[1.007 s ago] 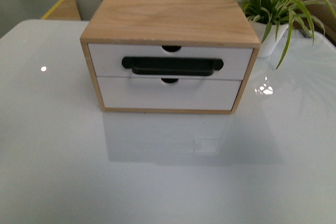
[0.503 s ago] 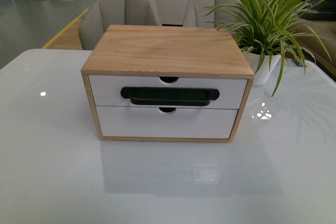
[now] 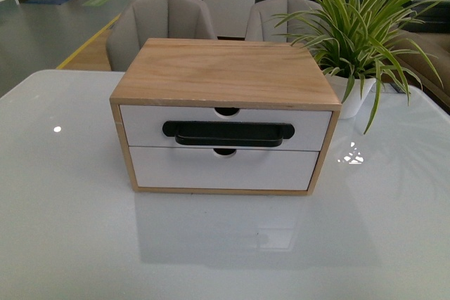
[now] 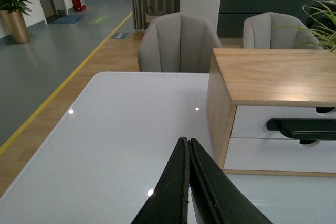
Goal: Close drawer sideways
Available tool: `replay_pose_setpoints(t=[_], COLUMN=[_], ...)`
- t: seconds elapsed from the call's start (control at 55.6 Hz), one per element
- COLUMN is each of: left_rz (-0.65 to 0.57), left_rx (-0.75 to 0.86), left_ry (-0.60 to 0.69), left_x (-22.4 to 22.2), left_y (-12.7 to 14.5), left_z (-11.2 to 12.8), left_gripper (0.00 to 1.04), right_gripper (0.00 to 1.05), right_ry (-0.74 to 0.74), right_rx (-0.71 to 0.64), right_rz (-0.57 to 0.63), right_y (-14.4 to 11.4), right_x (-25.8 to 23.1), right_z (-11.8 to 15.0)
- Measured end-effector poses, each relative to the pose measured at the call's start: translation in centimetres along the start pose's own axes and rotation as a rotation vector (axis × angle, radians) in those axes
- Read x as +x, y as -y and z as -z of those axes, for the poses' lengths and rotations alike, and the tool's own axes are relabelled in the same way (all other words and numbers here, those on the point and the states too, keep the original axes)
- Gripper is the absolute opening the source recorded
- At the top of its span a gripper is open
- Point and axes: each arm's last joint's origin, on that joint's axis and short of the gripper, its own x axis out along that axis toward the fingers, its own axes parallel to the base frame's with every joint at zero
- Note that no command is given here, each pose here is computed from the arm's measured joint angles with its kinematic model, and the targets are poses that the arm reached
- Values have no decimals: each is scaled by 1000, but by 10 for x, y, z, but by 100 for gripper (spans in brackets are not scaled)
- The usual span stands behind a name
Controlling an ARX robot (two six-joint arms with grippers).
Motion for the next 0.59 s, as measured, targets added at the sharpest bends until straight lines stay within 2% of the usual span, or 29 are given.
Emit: replay_pose_setpoints(t=[0.593], left_rz=[0], left_rx=[0], left_ry=[9], left_x=[-20], left_y=[0], left_z=[-3], left_gripper=[2], right_gripper=[2], right_ry=[7], right_rx=[0], right_rz=[0], right_y=[0], right_x=[-18], right_z=[-2])
